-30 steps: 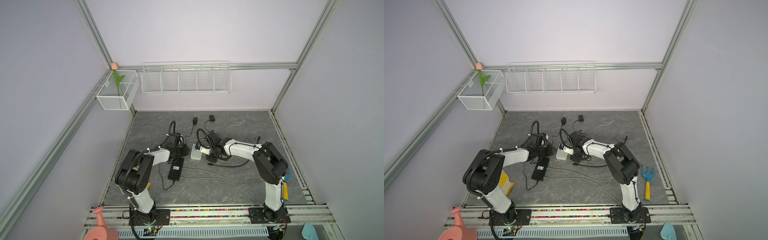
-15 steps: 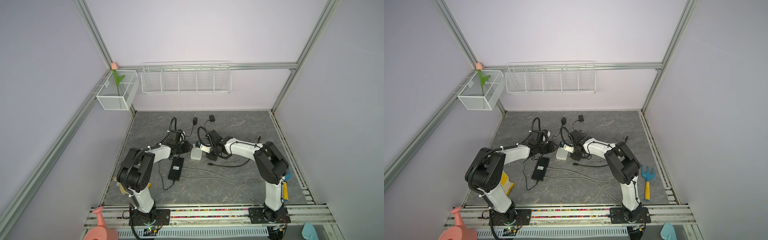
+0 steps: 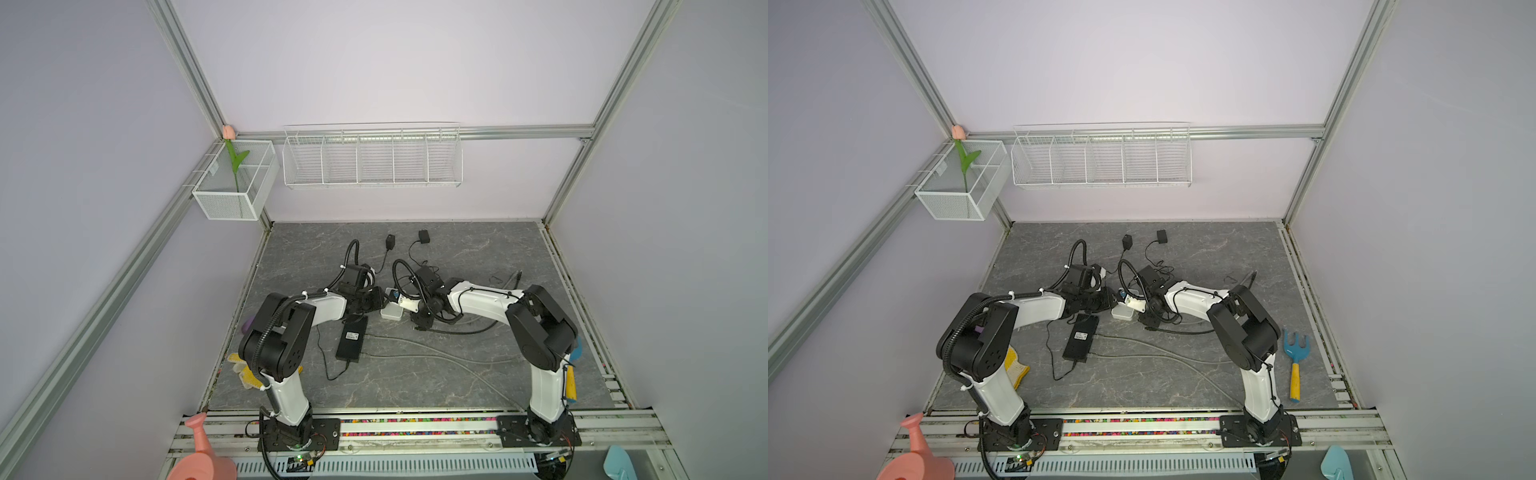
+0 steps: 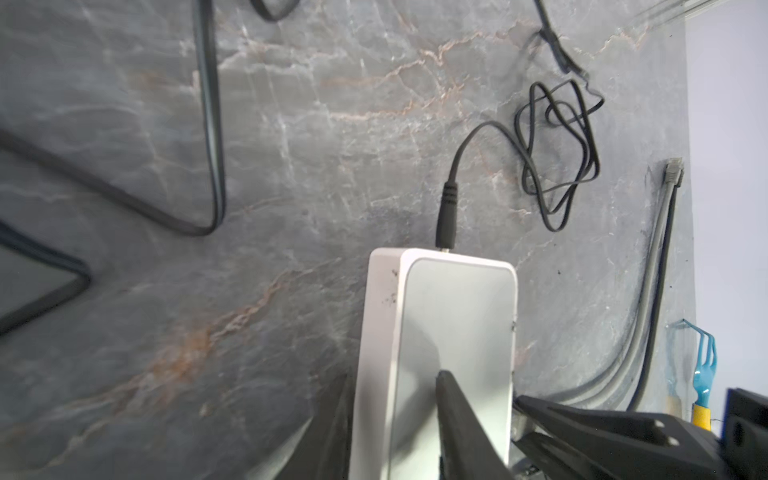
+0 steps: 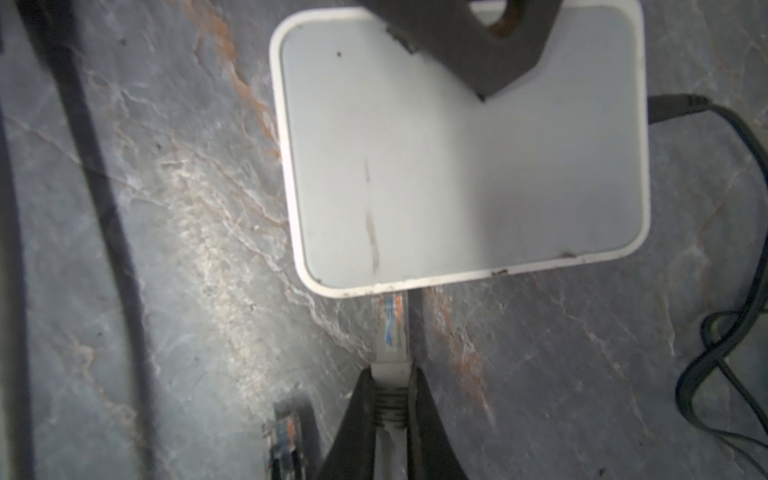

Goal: Insert the plug into the switch port
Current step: 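Carry the grey ethernet plug to the white box's near edge port with the right gripper, then push the grey plug into the box port while the left gripper holds the box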

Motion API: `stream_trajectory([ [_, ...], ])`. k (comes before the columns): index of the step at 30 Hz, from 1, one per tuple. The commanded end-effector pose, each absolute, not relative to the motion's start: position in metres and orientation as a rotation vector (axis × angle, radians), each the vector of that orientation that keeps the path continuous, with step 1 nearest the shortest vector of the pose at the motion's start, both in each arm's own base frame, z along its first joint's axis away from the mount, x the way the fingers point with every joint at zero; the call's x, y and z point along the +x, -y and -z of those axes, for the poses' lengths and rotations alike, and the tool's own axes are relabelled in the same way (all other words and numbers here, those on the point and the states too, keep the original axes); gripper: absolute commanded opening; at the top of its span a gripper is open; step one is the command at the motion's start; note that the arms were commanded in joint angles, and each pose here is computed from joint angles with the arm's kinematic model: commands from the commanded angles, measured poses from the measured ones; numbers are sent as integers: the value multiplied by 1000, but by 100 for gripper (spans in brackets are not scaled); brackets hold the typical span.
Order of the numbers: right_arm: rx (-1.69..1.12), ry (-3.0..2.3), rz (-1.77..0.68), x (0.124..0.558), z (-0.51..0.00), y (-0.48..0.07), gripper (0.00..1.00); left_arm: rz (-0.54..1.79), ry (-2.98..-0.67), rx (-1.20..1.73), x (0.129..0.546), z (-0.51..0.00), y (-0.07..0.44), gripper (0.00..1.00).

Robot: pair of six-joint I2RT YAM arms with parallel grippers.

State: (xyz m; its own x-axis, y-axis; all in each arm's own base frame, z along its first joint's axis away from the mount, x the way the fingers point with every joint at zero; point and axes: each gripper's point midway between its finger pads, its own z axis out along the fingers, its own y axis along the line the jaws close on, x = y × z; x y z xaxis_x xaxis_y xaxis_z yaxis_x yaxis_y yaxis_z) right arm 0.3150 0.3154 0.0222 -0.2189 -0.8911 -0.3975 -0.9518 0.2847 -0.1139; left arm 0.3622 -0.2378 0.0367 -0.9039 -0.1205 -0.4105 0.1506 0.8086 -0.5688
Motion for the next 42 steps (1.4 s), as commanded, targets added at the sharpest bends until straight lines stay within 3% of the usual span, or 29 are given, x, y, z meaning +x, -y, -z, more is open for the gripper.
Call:
stream_trajectory([
  [1, -1629, -2136, -208, 319, -36, -318, 6, 840, -2576, 12, 360, -28, 237, 33],
  [16, -1595, -2101, -76, 372, -43, -301, 7, 825, -2530, 27, 394, -51, 237, 33],
  [24, -1628, -2081, -109, 374, -40, -312, 6, 838, -2537, 39, 411, -50, 247, 33],
  [42, -1684, -2107, -98, 364, -22, -311, 7, 831, -2558, 56, 404, -43, 250, 31],
])
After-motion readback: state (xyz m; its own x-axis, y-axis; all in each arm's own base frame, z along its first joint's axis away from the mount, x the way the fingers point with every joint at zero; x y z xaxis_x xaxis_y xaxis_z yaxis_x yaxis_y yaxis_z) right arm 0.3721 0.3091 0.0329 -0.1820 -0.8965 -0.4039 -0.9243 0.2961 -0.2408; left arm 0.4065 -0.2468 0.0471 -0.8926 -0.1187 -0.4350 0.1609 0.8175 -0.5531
